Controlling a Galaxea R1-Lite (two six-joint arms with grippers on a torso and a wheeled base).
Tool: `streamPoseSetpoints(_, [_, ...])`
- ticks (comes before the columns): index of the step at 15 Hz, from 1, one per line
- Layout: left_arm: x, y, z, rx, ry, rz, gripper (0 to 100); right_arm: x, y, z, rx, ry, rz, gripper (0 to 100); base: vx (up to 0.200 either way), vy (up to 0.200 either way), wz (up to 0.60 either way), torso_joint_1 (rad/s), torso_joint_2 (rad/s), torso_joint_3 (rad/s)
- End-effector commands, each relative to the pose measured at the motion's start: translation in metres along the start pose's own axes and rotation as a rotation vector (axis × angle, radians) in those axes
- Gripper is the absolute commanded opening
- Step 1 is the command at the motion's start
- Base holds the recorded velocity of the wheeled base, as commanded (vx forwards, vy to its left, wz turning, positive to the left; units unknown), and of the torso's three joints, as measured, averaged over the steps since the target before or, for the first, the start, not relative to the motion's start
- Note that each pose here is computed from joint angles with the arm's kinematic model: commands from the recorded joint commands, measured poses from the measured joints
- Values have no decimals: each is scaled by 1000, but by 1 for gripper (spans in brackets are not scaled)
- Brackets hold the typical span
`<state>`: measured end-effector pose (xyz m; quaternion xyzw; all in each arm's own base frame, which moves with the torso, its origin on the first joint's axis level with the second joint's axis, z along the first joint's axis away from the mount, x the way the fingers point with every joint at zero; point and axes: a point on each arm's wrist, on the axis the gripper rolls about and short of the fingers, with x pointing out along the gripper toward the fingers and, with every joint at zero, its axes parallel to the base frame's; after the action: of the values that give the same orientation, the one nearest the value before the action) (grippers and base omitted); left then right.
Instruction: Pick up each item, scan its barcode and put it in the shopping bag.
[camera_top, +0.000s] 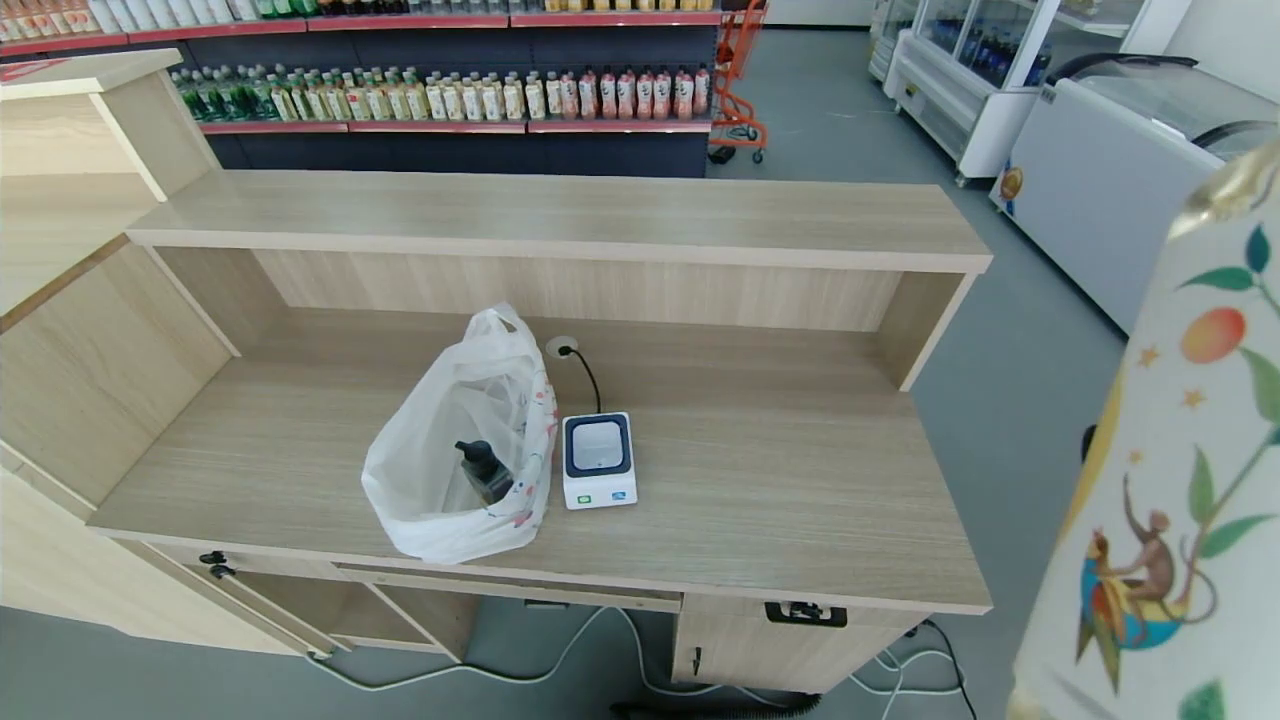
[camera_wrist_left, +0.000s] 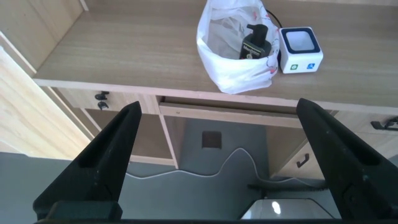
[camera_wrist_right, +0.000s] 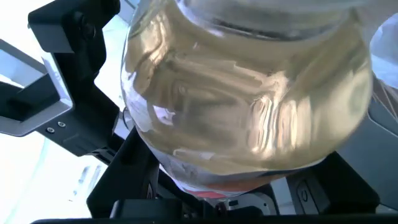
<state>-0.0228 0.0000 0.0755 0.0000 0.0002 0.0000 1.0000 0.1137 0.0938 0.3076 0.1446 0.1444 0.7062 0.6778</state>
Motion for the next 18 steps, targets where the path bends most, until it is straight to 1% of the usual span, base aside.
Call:
streamPoseSetpoints(1, [0,0,0,0,1,0,100,3,4,1,-2,10,28,0,0,0,0,0,0,0])
streamPoseSetpoints(5, [0,0,0,0,1,0,100,6,-3,-1,26,23,17,0,0,0,0,0,0,0])
streamPoseSetpoints(11, [0,0,0,0,0,0,100,3,-1,-1,31,20,3,0,0,0,0,0,0,0])
streamPoseSetpoints(14, [0,0,0,0,1,0,100,-3,-3,-2,31,5,-32,0,0,0,0,0,0,0])
streamPoseSetpoints(15, [0,0,0,0,1,0,100,-4,-5,-3,26,-5,-59,0,0,0,0,0,0,0])
streamPoseSetpoints(16, [0,0,0,0,1,0,100,-4,-12,-3,-17,-40,-169,0,0,0,0,0,0,0])
streamPoseSetpoints(17, [0,0,0,0,1,0,100,-2,-23,-7,-78,-49,-283,0,0,0,0,0,0,0])
streamPoseSetpoints(18, [0,0,0,0,1,0,100,-3,-38,-13,-147,-38,-423,0,0,0,0,0,0,0])
